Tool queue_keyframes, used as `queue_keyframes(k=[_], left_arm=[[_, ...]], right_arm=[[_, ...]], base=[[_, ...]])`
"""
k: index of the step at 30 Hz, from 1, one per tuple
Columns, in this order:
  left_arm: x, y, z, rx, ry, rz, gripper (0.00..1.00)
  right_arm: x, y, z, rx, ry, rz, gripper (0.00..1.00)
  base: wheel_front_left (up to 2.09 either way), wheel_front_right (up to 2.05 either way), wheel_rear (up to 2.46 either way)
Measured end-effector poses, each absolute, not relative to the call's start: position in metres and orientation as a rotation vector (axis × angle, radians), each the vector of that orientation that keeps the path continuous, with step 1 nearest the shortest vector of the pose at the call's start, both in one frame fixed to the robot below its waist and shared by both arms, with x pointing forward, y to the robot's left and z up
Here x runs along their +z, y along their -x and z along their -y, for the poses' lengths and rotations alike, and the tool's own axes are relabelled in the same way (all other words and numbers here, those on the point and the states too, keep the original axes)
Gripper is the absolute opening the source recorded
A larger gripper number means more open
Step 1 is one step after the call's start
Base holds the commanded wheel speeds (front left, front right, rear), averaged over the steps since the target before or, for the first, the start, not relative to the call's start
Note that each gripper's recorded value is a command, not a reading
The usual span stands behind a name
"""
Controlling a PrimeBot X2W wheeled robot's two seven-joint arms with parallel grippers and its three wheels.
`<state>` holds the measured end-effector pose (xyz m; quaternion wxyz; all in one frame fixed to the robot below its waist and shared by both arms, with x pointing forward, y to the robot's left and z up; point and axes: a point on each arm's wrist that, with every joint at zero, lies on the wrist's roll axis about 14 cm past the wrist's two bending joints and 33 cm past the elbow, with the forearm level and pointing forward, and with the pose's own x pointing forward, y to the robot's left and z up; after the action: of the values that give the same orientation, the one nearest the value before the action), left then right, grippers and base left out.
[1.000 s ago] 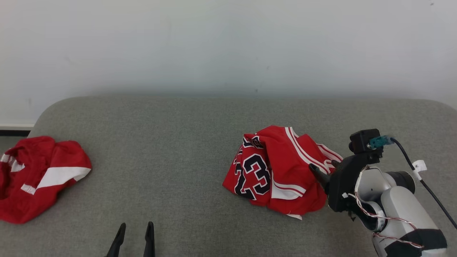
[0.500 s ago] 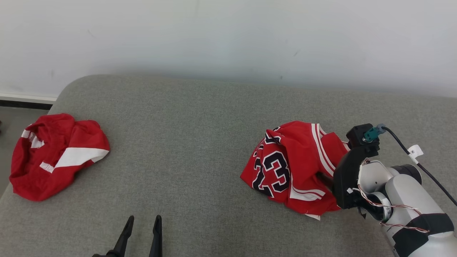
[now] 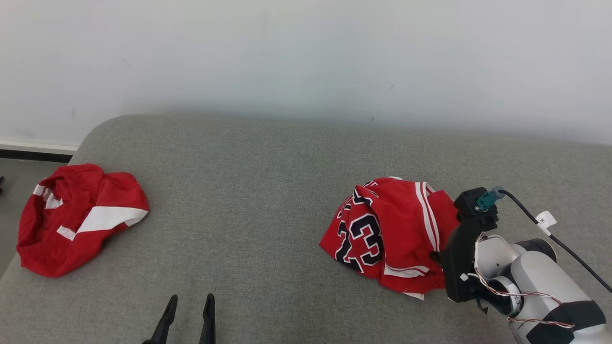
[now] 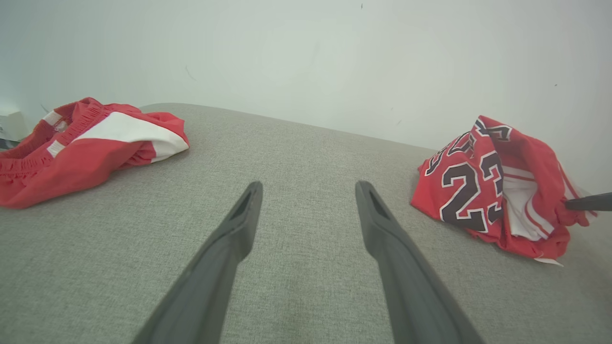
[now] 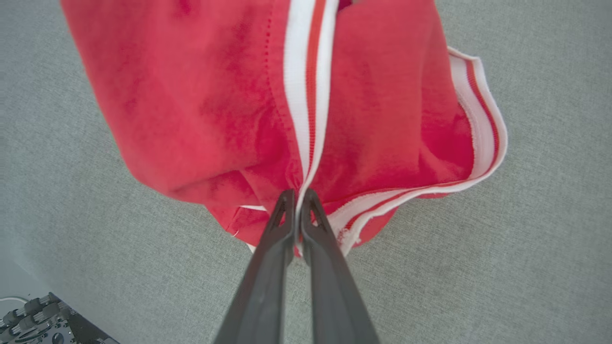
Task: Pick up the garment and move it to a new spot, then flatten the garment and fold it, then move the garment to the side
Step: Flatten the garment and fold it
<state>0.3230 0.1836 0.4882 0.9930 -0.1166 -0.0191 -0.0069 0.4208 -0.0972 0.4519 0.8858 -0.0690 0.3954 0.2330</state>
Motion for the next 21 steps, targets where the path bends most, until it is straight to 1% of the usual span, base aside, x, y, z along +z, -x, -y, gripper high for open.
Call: queue_keyframes(k=[4, 8, 13, 17, 18, 21], left_arm=[[0.489, -0.322, -0.184, -0.013, 0.234, 0.043, 1.0], [0.491, -0.321, -0.187, -0.005, 0.233, 0.048, 1.0], [0.493, -0.323, -0.194, 0.014, 0.231, 0.057, 1.0], [0.493, -0.324, -0.194, 0.014, 0.231, 0.059, 1.0], [0.493, -0.326, -0.193, 0.011, 0.232, 0.057, 1.0], [0.492, -0.329, -0.192, 0.008, 0.243, 0.052, 1.0]], right_arm=[[0.459, -0.42, 0.086, 0.519, 0.132, -0.788, 0.0], [0.488, -0.423, 0.05, 0.612, 0.013, -0.691, 0.0], [0.559, -0.435, 0.004, 0.733, -0.105, -0.477, 0.0], [0.612, -0.437, -0.031, 0.831, -0.181, -0.346, 0.0], [0.643, -0.442, -0.042, 0.858, -0.175, -0.251, 0.0], [0.692, -0.446, -0.053, 0.895, -0.226, -0.113, 0.0]], base=[[0.0, 0.0, 0.0], [0.0, 0.0, 0.0], [0.0, 0.0, 0.0], [0.0, 0.0, 0.0], [0.0, 0.0, 0.0], [0.0, 0.0, 0.0]])
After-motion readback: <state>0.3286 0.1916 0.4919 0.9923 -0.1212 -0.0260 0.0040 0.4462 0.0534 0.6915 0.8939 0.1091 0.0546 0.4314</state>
